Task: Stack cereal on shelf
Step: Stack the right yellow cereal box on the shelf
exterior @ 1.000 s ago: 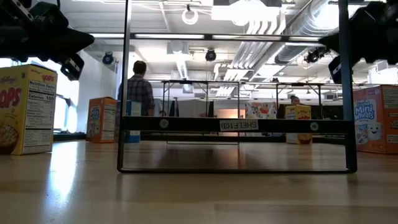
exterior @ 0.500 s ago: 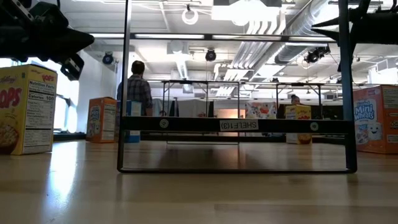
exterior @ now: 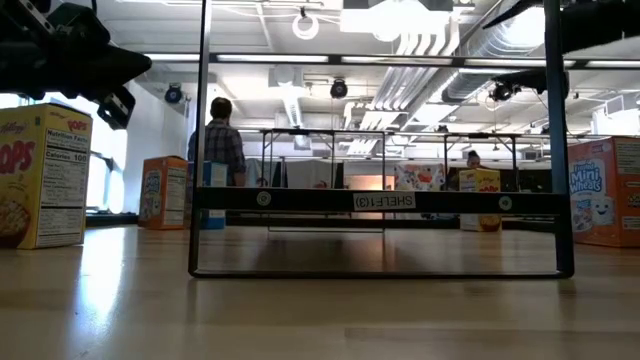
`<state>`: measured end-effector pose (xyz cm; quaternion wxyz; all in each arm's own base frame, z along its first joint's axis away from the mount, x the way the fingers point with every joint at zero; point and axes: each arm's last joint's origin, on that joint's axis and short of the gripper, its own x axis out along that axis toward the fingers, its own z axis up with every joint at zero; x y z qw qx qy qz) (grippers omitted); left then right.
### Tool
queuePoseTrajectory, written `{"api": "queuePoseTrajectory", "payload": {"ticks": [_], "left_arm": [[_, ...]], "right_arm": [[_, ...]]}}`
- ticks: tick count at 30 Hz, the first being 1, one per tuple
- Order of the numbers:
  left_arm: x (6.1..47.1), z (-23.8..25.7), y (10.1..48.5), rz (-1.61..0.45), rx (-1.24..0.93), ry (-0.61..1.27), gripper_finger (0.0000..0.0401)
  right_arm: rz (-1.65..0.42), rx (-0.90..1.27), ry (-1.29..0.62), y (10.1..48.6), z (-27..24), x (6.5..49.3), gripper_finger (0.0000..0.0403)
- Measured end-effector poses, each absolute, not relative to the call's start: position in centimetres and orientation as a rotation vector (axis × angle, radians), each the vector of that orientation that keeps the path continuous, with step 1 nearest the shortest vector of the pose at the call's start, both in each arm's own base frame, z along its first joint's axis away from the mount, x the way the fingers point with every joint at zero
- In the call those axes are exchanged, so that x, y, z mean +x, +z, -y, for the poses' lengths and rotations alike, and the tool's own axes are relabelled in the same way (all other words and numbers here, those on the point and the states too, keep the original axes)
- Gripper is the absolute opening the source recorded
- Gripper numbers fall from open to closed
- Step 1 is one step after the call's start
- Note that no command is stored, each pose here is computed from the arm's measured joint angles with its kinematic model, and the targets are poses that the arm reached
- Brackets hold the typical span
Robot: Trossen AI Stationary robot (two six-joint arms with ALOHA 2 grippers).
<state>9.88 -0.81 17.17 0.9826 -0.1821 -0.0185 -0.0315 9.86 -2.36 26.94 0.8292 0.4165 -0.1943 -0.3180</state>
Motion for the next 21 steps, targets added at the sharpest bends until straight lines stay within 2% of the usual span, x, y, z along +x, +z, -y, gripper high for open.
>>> {"api": "queuePoseTrajectory", "payload": {"ticks": [6,12,17,21], "left_arm": [[9.9,0.8,17.2,0.037,-0.366,-0.063,0.0],[9.9,0.8,17.2,0.038,-0.367,-0.064,0.0],[9.9,0.8,17.2,0.038,-0.367,-0.064,0.0],[9.9,0.8,17.2,0.038,-0.366,-0.063,0.0]], "right_arm": [[0.155,0.737,-1.035,30.2,5.1,11.6,0.038],[-0.116,0.664,-1.229,31.6,9.7,13.9,0.0378],[-0.237,0.713,-1.425,31.7,13.5,14.7,0.0378],[-0.216,0.867,-1.536,31.2,16.0,15.4,0.0378]]}}
